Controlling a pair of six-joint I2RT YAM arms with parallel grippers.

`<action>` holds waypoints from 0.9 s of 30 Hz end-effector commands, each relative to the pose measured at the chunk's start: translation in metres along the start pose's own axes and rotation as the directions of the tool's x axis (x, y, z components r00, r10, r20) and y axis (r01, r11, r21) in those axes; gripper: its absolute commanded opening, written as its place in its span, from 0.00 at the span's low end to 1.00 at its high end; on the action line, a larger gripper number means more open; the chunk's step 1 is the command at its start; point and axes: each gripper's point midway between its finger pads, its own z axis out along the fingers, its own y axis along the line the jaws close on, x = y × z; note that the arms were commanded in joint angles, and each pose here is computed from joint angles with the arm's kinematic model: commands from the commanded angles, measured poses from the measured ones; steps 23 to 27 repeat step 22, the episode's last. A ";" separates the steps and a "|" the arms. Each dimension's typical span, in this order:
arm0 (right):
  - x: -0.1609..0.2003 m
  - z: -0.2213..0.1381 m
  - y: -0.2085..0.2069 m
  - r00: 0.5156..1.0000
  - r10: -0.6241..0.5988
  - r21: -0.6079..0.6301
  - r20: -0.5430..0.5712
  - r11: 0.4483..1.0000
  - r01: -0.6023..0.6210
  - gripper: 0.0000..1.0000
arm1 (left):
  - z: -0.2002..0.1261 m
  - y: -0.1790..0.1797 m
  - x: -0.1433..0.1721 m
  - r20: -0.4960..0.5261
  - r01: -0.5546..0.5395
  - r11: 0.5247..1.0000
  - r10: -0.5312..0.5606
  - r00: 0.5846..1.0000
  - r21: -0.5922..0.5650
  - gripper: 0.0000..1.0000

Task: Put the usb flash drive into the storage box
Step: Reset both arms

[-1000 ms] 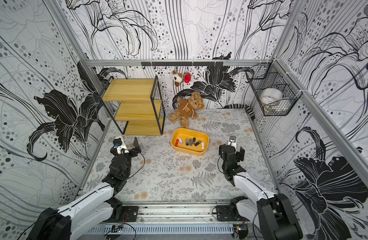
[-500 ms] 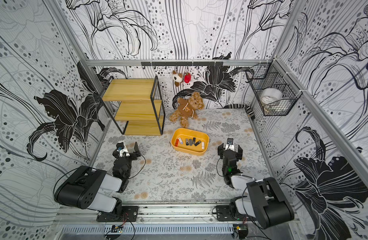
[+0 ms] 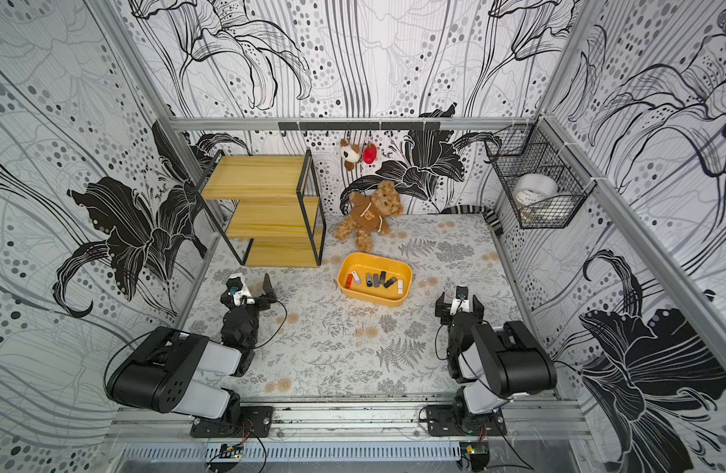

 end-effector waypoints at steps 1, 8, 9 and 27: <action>-0.039 0.024 0.007 0.997 0.046 -0.053 0.069 0.998 -0.042 0.95 | 0.003 0.001 -0.010 0.032 0.025 1.000 -0.025 0.999 -0.011 0.98; -0.037 0.025 0.006 0.997 0.050 -0.059 0.051 0.997 -0.047 0.95 | 0.004 0.001 -0.010 0.031 0.024 1.000 -0.024 0.999 -0.008 0.98; -0.037 0.025 0.005 0.997 0.049 -0.057 0.057 0.997 -0.046 0.95 | 0.004 0.001 -0.009 0.030 0.025 1.000 -0.024 0.999 -0.007 0.98; -0.036 0.028 0.004 0.997 0.061 -0.066 0.044 0.996 -0.058 0.95 | 0.005 0.001 -0.009 0.027 0.026 1.000 -0.026 0.999 -0.006 0.98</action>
